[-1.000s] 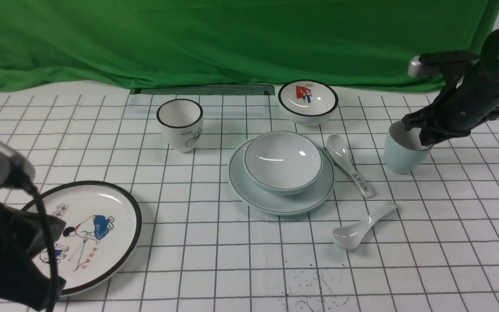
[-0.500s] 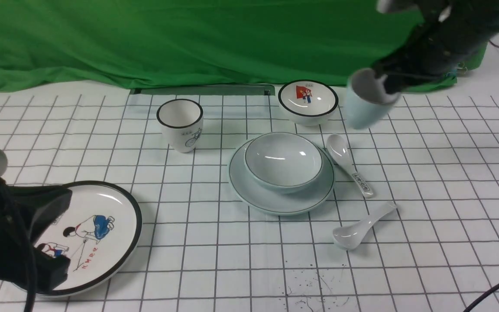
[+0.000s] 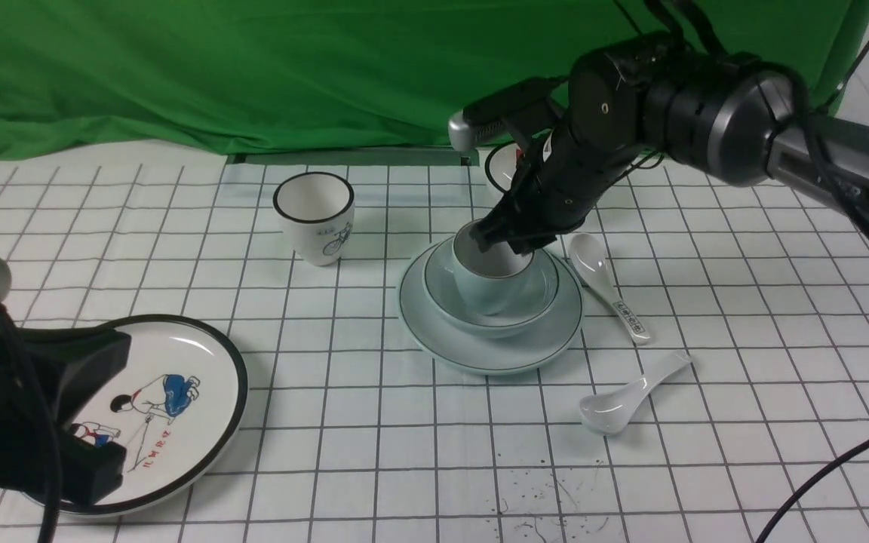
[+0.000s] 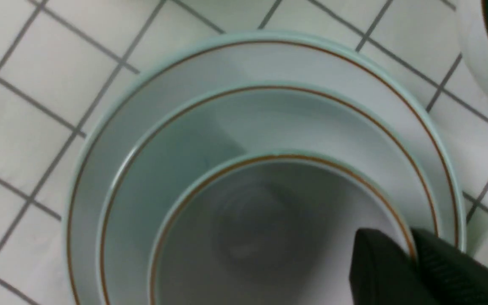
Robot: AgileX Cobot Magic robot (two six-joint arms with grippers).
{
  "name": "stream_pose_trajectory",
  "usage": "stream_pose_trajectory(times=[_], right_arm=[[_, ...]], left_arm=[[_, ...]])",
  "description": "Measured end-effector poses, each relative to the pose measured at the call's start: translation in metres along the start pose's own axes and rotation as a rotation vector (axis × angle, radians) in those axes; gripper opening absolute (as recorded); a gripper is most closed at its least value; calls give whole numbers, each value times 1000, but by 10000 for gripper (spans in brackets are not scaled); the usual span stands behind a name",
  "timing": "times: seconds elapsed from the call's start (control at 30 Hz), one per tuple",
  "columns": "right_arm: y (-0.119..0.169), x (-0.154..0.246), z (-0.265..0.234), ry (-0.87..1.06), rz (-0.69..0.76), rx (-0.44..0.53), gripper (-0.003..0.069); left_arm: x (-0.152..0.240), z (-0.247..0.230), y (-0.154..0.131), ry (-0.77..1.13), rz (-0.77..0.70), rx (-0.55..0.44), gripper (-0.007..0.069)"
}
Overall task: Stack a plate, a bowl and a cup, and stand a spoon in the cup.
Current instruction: Use the right arm to put the blue teacup into the blue rice bowl in the middle, then use the right arm to grab a blue soup spoon
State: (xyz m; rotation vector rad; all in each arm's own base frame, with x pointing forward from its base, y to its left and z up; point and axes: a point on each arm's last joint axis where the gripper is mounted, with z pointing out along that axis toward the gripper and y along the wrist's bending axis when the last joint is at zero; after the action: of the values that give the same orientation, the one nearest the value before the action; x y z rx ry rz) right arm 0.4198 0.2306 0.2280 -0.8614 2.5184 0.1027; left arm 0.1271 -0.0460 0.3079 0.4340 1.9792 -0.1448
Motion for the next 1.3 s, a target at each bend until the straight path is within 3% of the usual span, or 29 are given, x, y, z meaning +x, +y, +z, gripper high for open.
stream_pose_trajectory(times=[0.3,0.43,0.57,0.83,1.0,1.2,1.3], right_arm=[[0,0,0,-2,20,3,93],[0,0,0,-2,38,3,219],[-1,-4,-18,-14,59,6,438],[-10,-2,-117,-78,139,93,469],[-4,66,-100,85,267,122,510],[12,146,-49,113,529,103,582],[16,159,-35,67,616,85,578]], left_arm=[[0,0,0,2,-4,2,-36],[0,0,0,2,-4,2,-36],[0,0,0,4,-5,3,-36],[1,0,-1,6,-32,15,-36],[0,0,-2,3,-45,22,-36],[-1,0,-2,-7,-53,25,-36],[1,1,-3,-17,-56,26,-36]])
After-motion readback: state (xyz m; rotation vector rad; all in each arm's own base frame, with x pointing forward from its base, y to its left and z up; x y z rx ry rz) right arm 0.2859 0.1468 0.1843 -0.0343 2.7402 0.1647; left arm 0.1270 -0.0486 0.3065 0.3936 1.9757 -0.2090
